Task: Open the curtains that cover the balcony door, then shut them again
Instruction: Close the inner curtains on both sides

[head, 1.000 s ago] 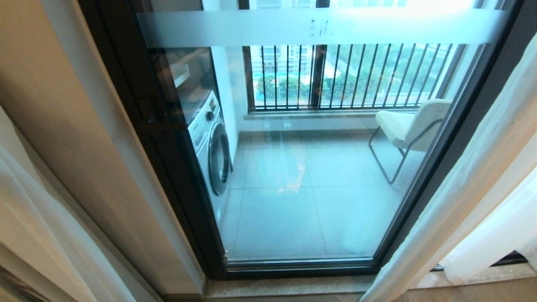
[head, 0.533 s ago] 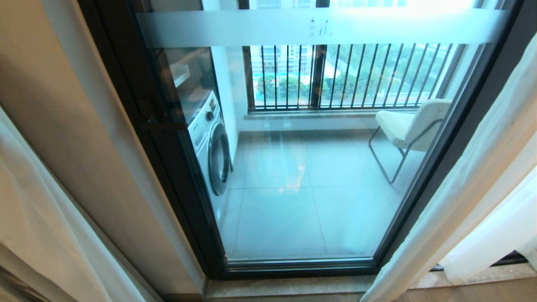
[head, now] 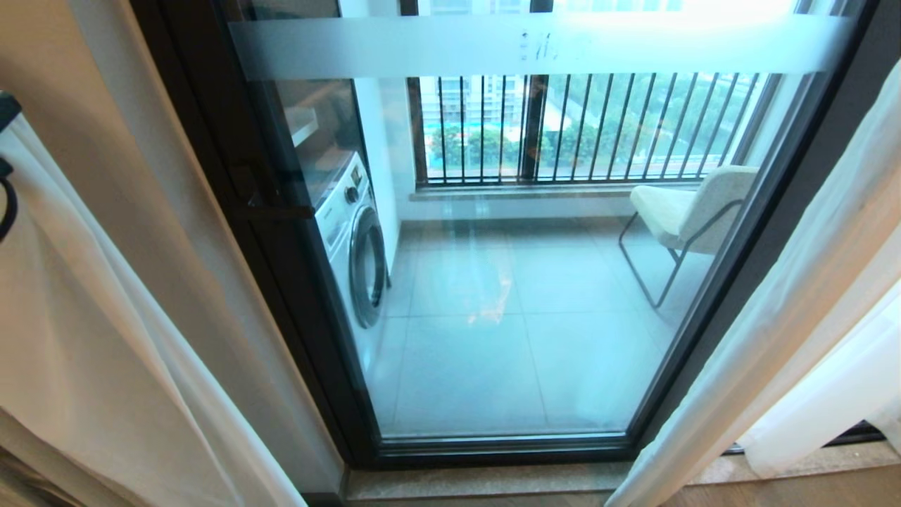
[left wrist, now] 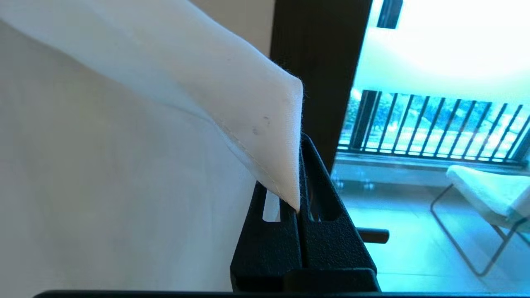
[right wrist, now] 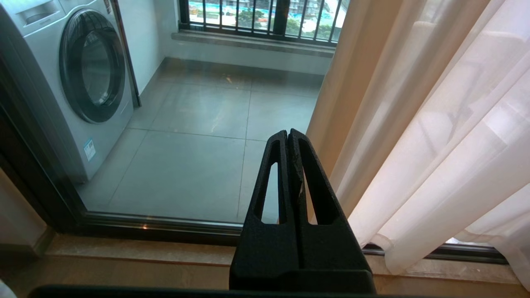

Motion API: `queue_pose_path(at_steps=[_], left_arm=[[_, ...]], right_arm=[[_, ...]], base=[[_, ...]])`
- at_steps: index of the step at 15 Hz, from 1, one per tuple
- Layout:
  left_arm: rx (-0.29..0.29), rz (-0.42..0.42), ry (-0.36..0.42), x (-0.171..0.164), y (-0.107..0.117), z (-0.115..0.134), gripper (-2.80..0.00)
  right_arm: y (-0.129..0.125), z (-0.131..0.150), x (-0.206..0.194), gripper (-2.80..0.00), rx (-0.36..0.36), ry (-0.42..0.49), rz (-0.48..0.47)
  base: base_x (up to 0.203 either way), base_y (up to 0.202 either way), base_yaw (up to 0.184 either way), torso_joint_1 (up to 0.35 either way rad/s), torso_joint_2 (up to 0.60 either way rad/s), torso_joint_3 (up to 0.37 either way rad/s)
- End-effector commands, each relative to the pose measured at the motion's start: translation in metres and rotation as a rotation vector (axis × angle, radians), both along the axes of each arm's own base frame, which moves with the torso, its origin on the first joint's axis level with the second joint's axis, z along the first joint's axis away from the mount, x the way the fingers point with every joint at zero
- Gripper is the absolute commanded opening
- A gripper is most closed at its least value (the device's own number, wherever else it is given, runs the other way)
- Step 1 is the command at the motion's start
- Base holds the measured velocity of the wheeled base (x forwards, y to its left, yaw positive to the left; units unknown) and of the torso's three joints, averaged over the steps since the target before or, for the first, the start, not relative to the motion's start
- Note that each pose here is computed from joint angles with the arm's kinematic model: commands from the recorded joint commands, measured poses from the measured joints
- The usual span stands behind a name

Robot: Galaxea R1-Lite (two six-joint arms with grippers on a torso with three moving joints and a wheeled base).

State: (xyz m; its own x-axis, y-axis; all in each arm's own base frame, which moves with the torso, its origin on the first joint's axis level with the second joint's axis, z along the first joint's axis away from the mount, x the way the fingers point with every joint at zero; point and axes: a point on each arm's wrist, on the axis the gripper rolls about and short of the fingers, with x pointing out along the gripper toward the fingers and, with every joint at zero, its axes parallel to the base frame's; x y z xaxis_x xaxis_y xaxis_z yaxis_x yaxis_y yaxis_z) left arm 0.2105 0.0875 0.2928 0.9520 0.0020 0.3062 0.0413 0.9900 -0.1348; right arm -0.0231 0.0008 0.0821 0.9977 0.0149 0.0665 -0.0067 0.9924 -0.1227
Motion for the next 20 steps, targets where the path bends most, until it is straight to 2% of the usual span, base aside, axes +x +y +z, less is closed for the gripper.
queue_pose_path(at_steps=[1, 7, 10, 16, 20], left_arm=[[0.004, -0.034, -0.008, 0.003, -0.007, 0.002, -2.80], [0.022, -0.089, -0.022, 0.001, -0.021, 0.004, -2.80], [0.042, -0.109, -0.014, 0.002, -0.022, 0.003, -2.80], [0.039, -0.106, -0.006, 0.002, -0.021, 0.001, -2.80], [0.036, -0.101, -0.001, 0.002, -0.020, -0.001, -2.80]], right_arm=[[0.000, 0.000, 0.000, -2.80, -0.001, 0.001, 0.000], [0.000, 0.000, 0.000, -2.80, -0.001, 0.001, 0.000], [0.000, 0.000, 0.000, -2.80, -0.001, 0.001, 0.000], [0.000, 0.000, 0.000, -2.80, -0.001, 0.001, 0.000], [0.000, 0.000, 0.000, -2.80, -0.001, 0.001, 0.000]], base=[[0.000, 0.000, 0.000, 0.000, 0.00, 0.000], [0.000, 0.000, 0.000, 0.000, 0.00, 0.000], [0.000, 0.000, 0.000, 0.000, 0.00, 0.000], [0.000, 0.000, 0.000, 0.000, 0.00, 0.000], [0.001, -0.153, 0.002, 0.004, 0.00, 0.003]])
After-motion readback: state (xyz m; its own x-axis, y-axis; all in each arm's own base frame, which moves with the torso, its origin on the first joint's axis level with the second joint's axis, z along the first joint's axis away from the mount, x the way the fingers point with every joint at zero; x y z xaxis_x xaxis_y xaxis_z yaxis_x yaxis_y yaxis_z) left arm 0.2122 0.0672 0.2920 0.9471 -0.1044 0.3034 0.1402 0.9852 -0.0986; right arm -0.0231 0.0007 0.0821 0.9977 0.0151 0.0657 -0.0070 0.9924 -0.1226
